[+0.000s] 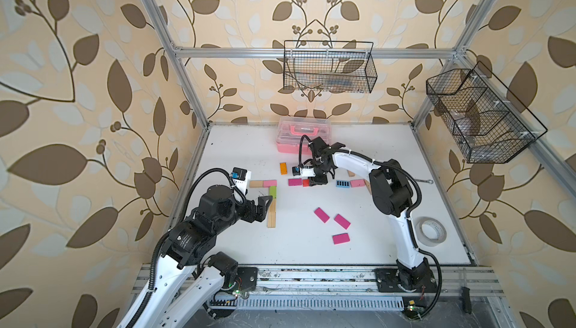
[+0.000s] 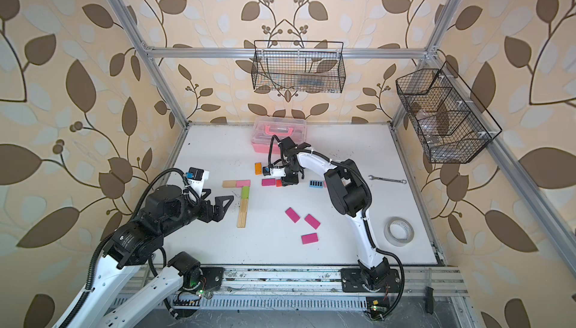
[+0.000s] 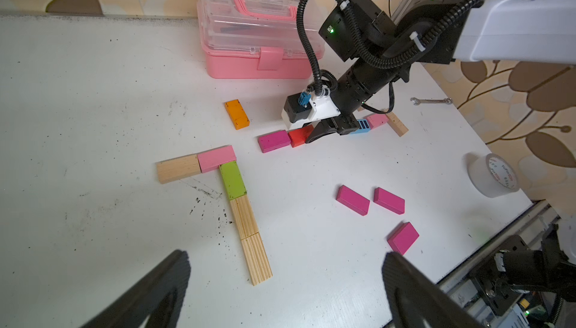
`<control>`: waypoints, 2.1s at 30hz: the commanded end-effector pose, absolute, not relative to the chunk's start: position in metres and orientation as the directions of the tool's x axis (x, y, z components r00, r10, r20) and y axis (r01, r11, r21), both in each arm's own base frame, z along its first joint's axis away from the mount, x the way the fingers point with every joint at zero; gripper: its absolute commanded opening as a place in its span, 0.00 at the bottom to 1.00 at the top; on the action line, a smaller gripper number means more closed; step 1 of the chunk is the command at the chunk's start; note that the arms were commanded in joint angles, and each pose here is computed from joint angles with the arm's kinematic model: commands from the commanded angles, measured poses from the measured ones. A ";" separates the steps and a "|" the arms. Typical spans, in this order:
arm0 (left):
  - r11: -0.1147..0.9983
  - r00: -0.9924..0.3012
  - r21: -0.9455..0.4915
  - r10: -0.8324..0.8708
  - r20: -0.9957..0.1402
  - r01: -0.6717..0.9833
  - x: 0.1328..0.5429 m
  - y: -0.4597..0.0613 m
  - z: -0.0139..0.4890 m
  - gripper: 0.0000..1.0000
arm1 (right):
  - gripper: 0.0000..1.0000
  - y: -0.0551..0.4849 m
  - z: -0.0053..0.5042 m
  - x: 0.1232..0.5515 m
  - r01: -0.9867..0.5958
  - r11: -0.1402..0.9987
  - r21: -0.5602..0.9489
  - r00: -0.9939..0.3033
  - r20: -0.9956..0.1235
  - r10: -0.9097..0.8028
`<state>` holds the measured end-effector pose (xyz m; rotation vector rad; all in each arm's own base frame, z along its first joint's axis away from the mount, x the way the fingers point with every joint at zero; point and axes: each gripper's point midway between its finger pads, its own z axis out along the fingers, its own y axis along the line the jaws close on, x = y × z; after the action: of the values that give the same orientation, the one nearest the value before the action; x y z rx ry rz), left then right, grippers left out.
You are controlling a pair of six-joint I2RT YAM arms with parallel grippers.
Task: Assemble the number 7 with building blocks
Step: Assemble the building block at the center of the board.
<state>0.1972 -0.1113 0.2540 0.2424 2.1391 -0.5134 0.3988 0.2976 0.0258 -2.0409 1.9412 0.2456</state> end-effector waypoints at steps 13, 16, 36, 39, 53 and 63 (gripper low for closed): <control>0.882 -0.555 -0.271 -0.013 -0.832 0.385 0.197 -0.115 0.260 0.99 | 0.30 0.299 0.014 0.401 -0.994 -0.058 -0.089 0.083 -0.312 -0.946; 0.882 -0.553 -0.270 -0.013 -0.833 0.387 0.197 -0.116 0.261 0.99 | 0.31 0.299 0.014 0.401 -0.994 -0.062 -0.088 0.086 -0.310 -0.947; 0.880 -0.556 -0.268 -0.006 -0.831 0.392 0.197 -0.117 0.260 0.99 | 0.36 0.303 0.013 0.399 -0.993 -0.085 -0.084 0.107 -0.311 -0.944; 0.881 -0.556 -0.267 -0.005 -0.831 0.391 0.197 -0.117 0.259 0.99 | 0.36 0.304 0.013 0.397 -0.992 -0.093 -0.083 0.114 -0.311 -0.943; 0.876 -0.553 -0.272 -0.007 -0.833 0.398 0.197 -0.118 0.261 0.99 | 0.36 0.305 0.011 0.402 -0.992 -0.079 -0.095 0.104 -0.305 -0.947; 0.877 -0.555 -0.271 -0.006 -0.832 0.397 0.197 -0.117 0.260 0.99 | 0.36 0.308 0.009 0.406 -0.992 -0.077 -0.101 0.105 -0.307 -0.946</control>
<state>0.1970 -0.1116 0.2543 0.2470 2.1370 -0.5144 0.4078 0.3070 0.0211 -2.0718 1.9085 0.2200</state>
